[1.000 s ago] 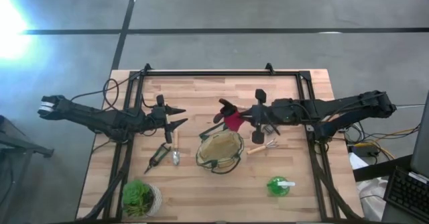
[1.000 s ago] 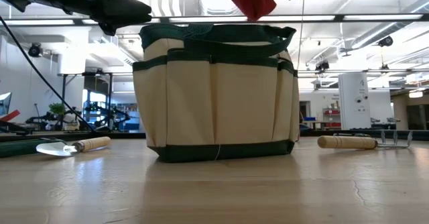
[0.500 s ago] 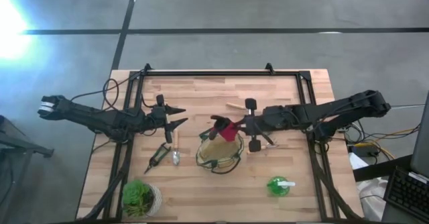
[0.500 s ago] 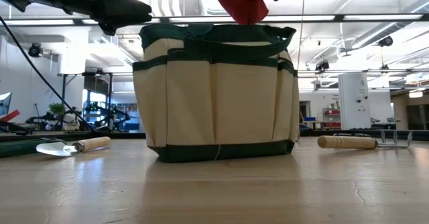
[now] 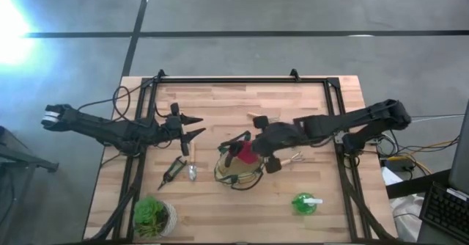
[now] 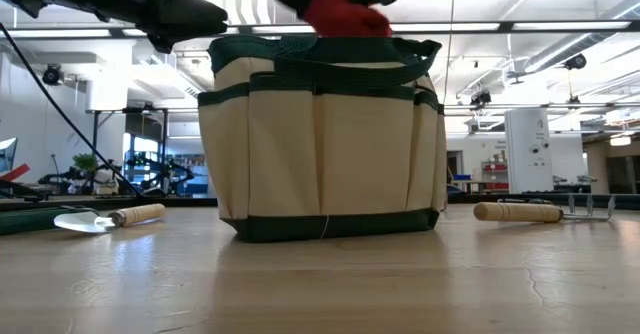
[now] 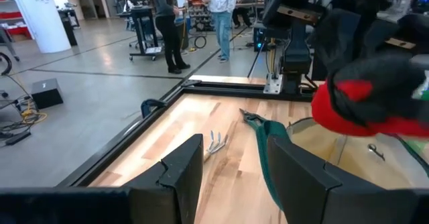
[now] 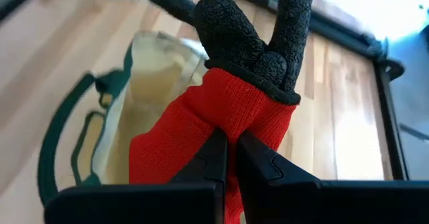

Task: Pick & Place Garden tools in Gardening bag
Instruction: Put the red gloves into the gardening bag

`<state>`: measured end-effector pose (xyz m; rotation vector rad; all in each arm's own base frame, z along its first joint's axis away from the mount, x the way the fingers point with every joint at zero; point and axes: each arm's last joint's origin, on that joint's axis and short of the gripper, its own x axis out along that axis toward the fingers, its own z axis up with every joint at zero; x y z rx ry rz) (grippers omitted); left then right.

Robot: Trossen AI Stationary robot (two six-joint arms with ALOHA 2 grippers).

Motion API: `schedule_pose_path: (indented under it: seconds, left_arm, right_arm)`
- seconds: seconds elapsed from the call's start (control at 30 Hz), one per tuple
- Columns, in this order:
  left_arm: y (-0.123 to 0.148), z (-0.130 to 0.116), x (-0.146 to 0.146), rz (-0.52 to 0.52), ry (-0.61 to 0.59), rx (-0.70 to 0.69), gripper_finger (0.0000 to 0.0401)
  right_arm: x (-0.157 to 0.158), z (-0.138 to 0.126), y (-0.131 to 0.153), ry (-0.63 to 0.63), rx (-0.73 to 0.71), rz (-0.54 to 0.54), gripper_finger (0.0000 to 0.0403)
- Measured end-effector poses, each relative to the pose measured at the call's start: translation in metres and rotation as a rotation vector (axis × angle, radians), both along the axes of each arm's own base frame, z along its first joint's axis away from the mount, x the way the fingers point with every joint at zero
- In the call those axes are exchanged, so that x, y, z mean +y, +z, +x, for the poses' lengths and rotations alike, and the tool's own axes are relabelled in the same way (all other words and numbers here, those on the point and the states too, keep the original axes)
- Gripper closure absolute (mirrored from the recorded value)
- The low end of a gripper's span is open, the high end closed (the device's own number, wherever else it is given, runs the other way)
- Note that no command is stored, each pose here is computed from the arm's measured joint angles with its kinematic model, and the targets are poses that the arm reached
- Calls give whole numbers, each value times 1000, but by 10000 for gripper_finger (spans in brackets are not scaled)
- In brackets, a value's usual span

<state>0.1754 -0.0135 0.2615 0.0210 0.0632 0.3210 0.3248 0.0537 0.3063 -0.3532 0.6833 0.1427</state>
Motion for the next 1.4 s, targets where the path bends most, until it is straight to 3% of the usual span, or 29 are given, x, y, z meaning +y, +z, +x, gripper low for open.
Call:
schedule_pose_path:
  seconds: [0.43,1.4]
  left_arm:
    - [-1,0,0,3,0,11,233]
    - [-1,0,0,0,0,10,233]
  right_arm:
    - [12,36,-12,86,241,-49,394]
    - [7,22,-34,-24,419,-25,394]
